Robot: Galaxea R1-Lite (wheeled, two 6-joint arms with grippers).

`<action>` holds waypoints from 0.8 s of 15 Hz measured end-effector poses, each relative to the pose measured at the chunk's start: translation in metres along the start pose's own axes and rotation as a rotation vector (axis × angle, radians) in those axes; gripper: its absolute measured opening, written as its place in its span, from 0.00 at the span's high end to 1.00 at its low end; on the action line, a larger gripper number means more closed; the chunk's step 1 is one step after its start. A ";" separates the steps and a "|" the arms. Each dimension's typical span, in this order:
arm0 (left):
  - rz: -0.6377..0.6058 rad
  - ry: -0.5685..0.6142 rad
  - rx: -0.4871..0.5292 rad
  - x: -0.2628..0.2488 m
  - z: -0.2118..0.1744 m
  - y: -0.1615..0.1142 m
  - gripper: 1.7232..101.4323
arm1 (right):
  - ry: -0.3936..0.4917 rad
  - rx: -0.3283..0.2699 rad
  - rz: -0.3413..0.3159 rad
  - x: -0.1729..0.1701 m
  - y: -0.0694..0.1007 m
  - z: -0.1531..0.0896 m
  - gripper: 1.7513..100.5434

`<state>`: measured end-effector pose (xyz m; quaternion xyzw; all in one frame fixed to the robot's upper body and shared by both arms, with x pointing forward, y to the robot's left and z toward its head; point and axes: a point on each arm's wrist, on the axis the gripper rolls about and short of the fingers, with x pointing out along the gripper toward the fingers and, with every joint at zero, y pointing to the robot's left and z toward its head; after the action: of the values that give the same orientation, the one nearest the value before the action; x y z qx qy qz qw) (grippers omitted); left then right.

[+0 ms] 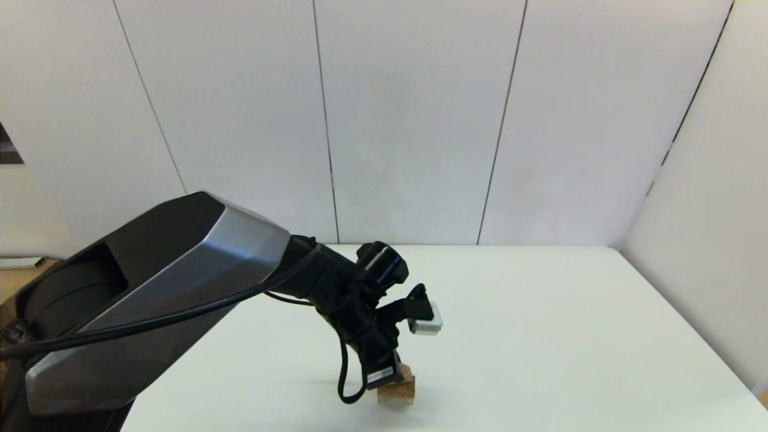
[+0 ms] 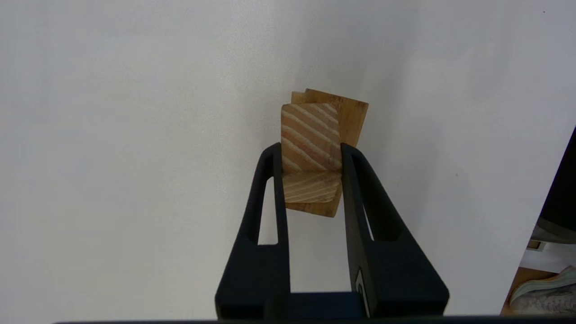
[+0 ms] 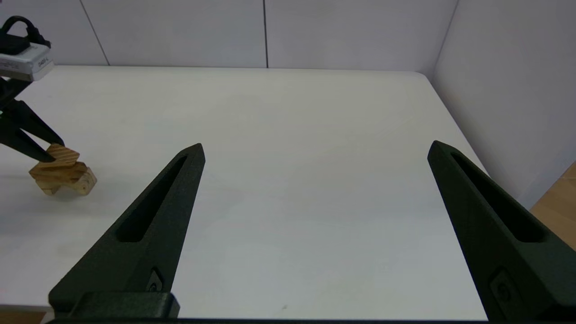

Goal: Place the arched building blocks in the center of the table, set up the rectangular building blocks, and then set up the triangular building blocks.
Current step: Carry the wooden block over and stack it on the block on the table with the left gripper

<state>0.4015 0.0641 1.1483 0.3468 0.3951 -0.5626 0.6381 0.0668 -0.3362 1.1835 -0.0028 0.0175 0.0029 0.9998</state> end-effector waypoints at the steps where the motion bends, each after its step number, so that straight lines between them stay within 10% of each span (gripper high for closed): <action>1: -0.003 0.003 -0.001 0.001 -0.001 0.000 0.80 | 0.000 0.000 0.000 0.000 0.000 0.000 0.03; 12: -0.005 0.003 0.012 -0.001 -0.001 -0.001 0.80 | 0.000 0.000 0.000 0.000 0.000 0.000 0.03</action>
<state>0.4003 0.0651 1.1487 0.3505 0.3937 -0.5661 0.6338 0.0668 -0.3362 1.1835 -0.0026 0.0175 0.0029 0.9998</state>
